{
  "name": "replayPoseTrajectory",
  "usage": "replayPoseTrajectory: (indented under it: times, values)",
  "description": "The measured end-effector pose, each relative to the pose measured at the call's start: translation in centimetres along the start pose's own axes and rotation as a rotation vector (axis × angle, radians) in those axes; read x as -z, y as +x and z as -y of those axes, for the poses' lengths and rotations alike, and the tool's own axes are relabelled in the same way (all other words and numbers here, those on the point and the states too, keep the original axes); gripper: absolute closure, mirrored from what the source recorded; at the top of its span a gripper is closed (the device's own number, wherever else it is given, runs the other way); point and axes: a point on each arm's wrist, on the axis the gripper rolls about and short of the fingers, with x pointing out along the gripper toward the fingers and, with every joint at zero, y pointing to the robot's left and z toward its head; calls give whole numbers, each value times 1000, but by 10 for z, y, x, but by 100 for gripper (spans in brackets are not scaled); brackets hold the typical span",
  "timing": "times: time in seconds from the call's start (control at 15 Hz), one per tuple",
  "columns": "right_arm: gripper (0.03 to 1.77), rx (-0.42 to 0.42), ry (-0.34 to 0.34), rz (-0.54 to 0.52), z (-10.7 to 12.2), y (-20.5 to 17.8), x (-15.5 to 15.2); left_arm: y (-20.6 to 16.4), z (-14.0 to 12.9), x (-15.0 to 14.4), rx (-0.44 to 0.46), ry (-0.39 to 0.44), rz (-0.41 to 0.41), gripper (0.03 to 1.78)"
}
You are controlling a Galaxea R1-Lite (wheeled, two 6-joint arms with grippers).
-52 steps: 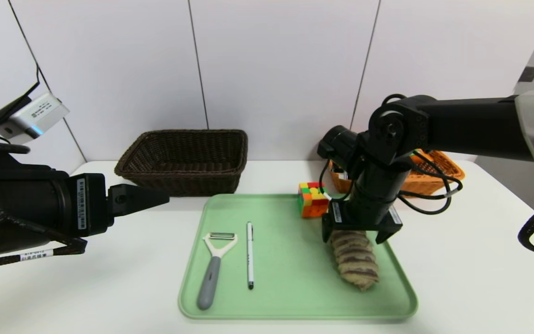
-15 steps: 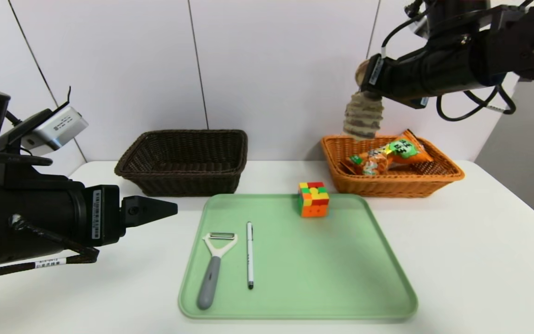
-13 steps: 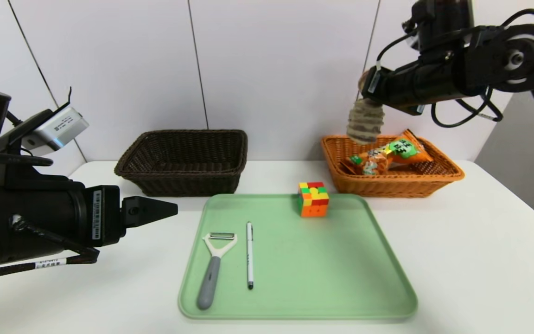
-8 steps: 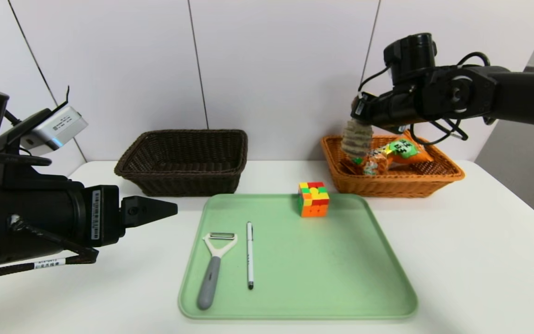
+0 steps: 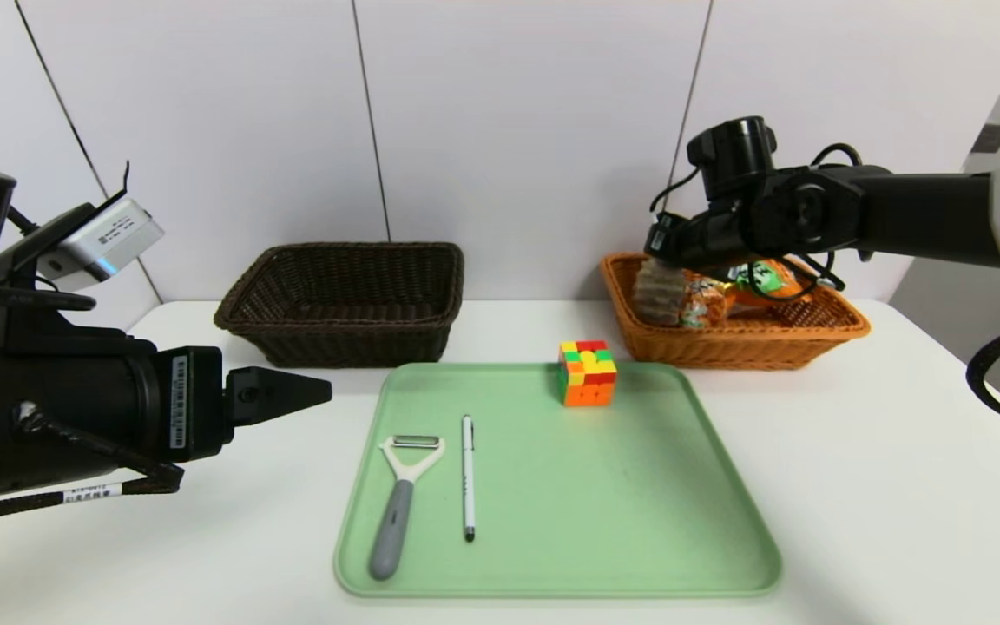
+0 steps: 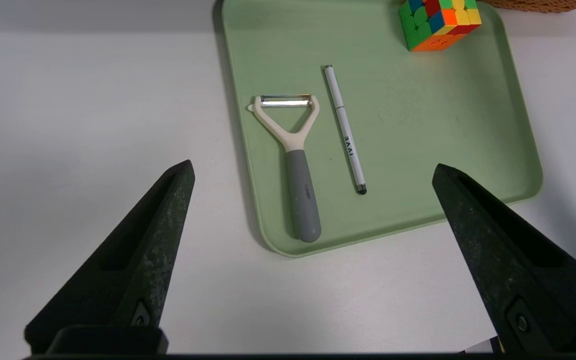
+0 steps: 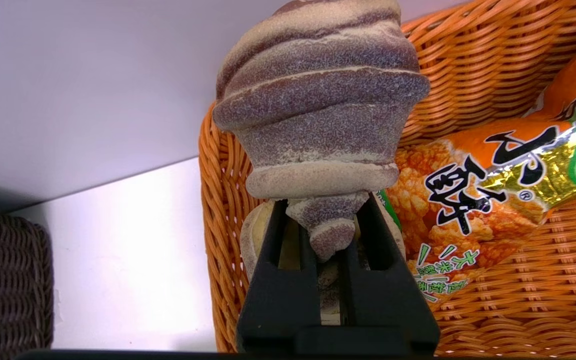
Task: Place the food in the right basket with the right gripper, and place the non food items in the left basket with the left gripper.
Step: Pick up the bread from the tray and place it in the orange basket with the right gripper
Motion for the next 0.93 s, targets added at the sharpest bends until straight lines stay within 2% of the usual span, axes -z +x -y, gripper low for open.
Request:
replayPoseTrajectory:
  times: [0.2, 0.4, 0.53, 0.67, 0.8, 0.93]
  values:
    - [115, 17, -3, -12, 2, 4, 5, 0, 0, 0, 0, 13, 0, 12]
    - [81, 17, -4, -16, 2, 2, 5, 0, 0, 0, 0, 18, -1, 12]
    - [65, 15, -3, -9, 1, -5, 2, 0, 0, 0, 0, 19, 1, 12]
    - [52, 52, -17, -11, 0, -16, 0, 0, 0, 0, 1, 19, 0, 12]
    - [42, 90, -26, 7, 1, -27, -4, 0, 0, 0, 0, 19, 0, 12]
    - [35, 95, -21, 32, 2, -42, -14, 0, 1, -1, 3, 19, 5, 12]
